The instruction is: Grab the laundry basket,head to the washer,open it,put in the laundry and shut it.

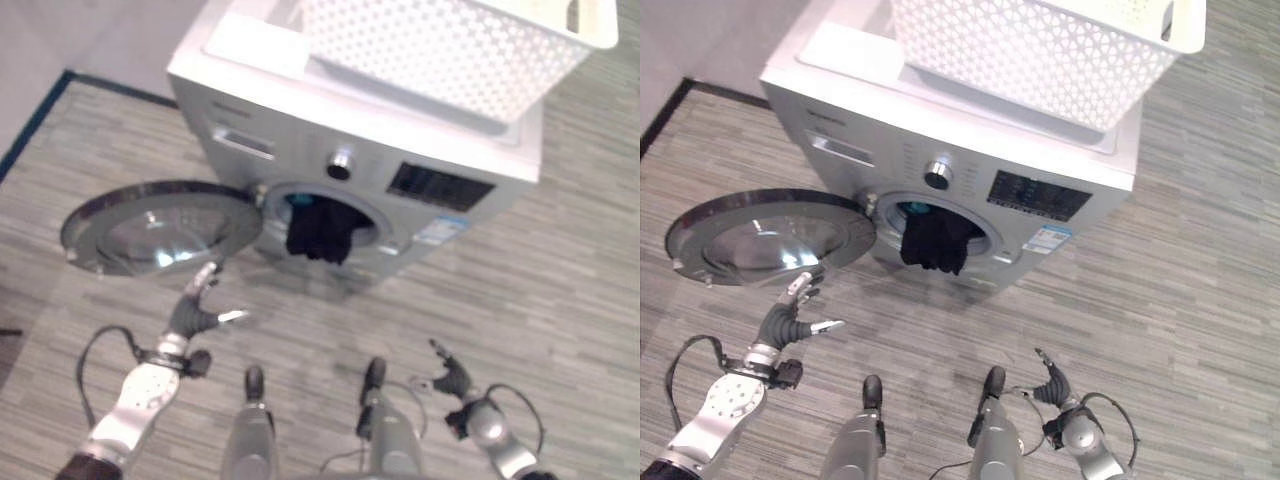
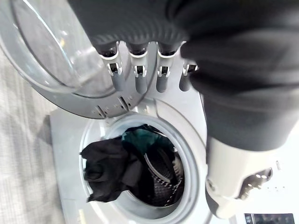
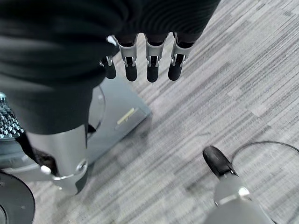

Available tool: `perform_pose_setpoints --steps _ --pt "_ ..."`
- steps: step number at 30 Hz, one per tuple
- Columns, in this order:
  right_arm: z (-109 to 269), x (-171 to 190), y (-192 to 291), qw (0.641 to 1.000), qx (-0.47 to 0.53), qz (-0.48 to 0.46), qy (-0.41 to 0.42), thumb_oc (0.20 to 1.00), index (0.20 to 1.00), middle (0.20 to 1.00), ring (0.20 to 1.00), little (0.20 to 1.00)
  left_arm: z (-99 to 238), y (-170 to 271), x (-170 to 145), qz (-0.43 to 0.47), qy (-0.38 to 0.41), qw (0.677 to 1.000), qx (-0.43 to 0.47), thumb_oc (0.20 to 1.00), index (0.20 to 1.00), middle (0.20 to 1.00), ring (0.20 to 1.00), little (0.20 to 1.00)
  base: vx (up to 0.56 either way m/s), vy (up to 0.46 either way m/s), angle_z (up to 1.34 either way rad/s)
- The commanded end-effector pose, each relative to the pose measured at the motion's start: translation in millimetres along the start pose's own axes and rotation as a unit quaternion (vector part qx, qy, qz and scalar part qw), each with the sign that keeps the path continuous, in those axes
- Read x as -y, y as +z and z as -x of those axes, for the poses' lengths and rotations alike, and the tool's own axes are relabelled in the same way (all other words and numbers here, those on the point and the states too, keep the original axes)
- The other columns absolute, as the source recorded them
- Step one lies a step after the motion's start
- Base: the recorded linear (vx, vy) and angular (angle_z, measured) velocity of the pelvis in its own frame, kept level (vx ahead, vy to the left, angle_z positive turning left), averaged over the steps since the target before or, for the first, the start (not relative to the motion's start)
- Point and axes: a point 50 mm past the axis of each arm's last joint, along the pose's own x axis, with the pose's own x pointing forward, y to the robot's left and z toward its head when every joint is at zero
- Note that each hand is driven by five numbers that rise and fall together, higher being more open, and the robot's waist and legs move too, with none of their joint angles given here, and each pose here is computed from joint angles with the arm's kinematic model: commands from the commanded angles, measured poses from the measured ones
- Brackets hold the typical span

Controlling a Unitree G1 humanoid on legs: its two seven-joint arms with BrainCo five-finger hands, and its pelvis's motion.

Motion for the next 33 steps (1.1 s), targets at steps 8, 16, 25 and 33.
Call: perform_pose_setpoints --steps 8,16,25,33 --pt "1 8 0 0.999 0.0 -0.033 -0.022 1.0 1.0 1.0 1.0 1.0 7 1 2 -0.009 0.014 1.0 0.017 1.0 1.0 1.0 1.0 1.0 0.05 0.214 0.0" --pt "0 6 -1 1.0 -0.006 -0.017 -0.004 1.0 1.0 1.0 1.0 1.0 3 5 14 0.005 0.008 0.999 0.031 1.0 1.0 1.0 1.0 1.0 0.13 -0.029 0.23" --pt "-4 6 -23 0.994 -0.082 -0.064 -0.034 1.0 1.0 1.0 1.0 1.0 -1 10 30 0.049 -0.016 0.998 0.036 1.0 1.0 1.0 1.0 1.0 0.03 -0.153 0.72" --pt "-32 19 -4 0.979 -0.098 -0.152 -0.092 1.0 1.0 1.0 1.0 1.0 -3 26 30 0.074 -0.02 0.995 0.068 1.0 1.0 1.0 1.0 1.0 -0.08 -0.079 0.03"
